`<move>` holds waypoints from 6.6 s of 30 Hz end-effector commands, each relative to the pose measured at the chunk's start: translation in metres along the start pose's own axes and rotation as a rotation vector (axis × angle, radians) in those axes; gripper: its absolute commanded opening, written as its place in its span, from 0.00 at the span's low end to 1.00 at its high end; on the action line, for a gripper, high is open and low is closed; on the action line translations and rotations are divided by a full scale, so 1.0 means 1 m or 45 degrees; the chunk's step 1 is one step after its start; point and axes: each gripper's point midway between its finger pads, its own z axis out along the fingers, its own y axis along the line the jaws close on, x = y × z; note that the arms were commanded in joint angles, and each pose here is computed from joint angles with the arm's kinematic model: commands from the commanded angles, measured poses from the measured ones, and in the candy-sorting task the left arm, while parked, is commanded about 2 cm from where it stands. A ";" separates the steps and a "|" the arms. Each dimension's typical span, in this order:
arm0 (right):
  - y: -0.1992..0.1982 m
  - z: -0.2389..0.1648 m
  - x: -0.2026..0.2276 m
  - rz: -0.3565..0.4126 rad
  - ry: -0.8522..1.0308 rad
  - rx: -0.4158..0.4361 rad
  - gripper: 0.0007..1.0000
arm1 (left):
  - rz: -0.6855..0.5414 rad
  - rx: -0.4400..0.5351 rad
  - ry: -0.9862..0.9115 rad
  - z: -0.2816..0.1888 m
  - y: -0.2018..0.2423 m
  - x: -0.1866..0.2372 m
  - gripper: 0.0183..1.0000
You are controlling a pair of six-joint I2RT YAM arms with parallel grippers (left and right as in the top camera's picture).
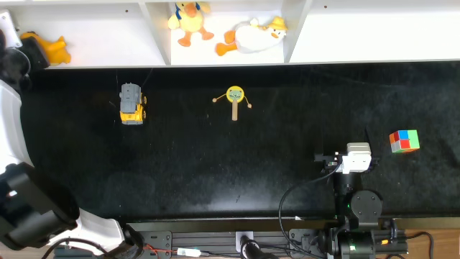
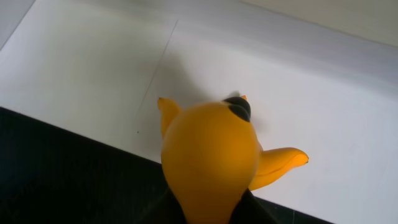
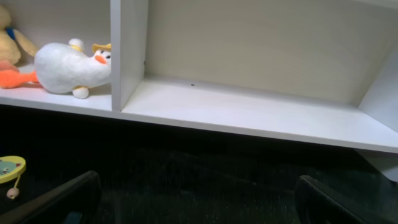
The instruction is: Store Toys
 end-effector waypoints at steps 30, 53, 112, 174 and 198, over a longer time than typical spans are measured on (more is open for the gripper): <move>0.001 0.000 0.004 0.000 0.002 -0.007 1.00 | 0.016 0.023 -0.080 0.021 -0.013 -0.017 1.00; 0.001 0.000 0.004 0.000 0.002 -0.007 0.99 | 0.091 -0.022 -0.159 -0.077 -0.022 0.000 1.00; 0.001 0.000 0.004 0.000 0.002 -0.007 0.99 | 0.289 0.267 0.117 -0.052 -0.135 0.181 0.31; 0.001 0.000 0.004 0.000 0.002 -0.007 1.00 | 0.351 0.327 -0.622 -0.162 -0.137 0.167 1.00; 0.001 0.000 0.004 0.000 0.002 -0.007 1.00 | 0.386 0.398 -0.854 -0.155 -0.139 0.226 1.00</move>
